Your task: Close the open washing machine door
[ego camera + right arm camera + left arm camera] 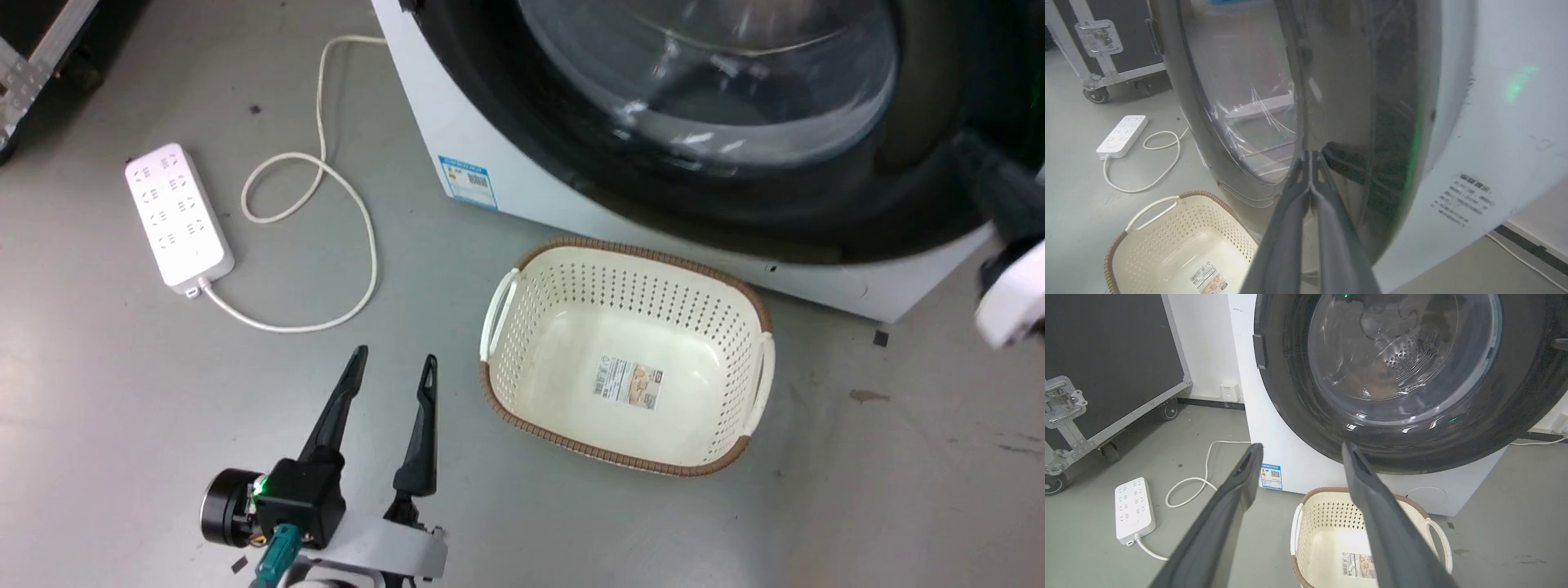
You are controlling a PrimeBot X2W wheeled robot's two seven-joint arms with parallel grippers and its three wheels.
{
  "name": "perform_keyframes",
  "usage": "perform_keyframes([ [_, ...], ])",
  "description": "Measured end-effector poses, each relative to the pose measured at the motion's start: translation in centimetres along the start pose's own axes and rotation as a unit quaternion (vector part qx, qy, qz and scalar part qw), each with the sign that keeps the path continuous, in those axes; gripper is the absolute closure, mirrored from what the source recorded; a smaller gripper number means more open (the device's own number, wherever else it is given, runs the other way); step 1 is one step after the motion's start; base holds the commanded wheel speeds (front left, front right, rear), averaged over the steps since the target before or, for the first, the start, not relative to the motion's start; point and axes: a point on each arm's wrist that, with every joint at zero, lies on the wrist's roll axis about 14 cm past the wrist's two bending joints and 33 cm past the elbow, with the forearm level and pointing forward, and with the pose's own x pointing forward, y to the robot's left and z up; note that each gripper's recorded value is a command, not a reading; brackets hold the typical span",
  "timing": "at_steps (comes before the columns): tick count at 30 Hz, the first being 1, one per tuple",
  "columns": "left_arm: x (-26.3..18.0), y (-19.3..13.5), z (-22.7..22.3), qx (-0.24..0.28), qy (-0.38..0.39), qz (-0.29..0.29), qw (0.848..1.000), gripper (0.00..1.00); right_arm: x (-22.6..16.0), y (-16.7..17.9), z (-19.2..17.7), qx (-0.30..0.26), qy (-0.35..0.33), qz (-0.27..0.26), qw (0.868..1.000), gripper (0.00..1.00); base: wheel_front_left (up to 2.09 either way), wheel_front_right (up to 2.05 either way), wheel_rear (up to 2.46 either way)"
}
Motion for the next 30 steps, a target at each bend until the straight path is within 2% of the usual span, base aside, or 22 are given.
perform_keyframes([
  [8,0.6,-0.3,-0.3,-0.009,0.003,0.000,1.000,0.00,2.5,-5.1,1.1,0.025,0.004,-0.075,0.997,1.00,0.00,0.00,0.00],
  [16,0.9,-0.6,0.1,-0.011,-0.004,-0.003,1.000,0.00,2.8,-4.8,0.3,0.042,0.009,-0.079,0.996,1.00,0.00,0.00,0.00],
  [17,0.9,-0.6,0.3,-0.011,-0.006,-0.003,1.000,0.00,2.7,-4.8,0.7,0.044,0.001,-0.080,0.996,0.90,0.00,0.00,0.00],
  [18,0.9,-0.6,0.4,-0.012,-0.008,-0.004,1.000,0.00,2.5,-4.7,1.1,0.045,-0.009,-0.080,0.996,0.47,0.00,0.00,0.00],
  [19,0.8,-0.7,0.5,-0.012,-0.010,-0.005,1.000,0.00,2.2,-4.7,1.5,0.048,-0.018,-0.081,0.995,0.00,0.00,0.00,0.00],
  [20,0.8,-0.6,0.8,-0.013,-0.014,-0.004,1.000,0.00,1.8,-4.6,1.8,0.050,-0.027,-0.082,0.995,0.00,0.00,0.00,0.00],
  [21,0.3,-0.6,1.7,-0.017,-0.028,-0.008,0.999,0.00,-1.3,-2.6,1.8,0.058,-0.049,-0.073,0.994,0.00,0.00,0.00,0.00],
  [24,-0.3,-0.9,1.9,-0.021,-0.032,-0.018,0.999,0.00,-4.0,-2.0,2.0,0.080,-0.068,-0.086,0.991,0.00,0.00,0.00,0.00],
  [30,-0.8,-2.2,2.9,-0.034,-0.049,-0.047,0.997,0.00,-11.0,-0.1,1.8,0.055,-0.088,-0.111,0.988,0.00,0.00,0.00,0.00],
])
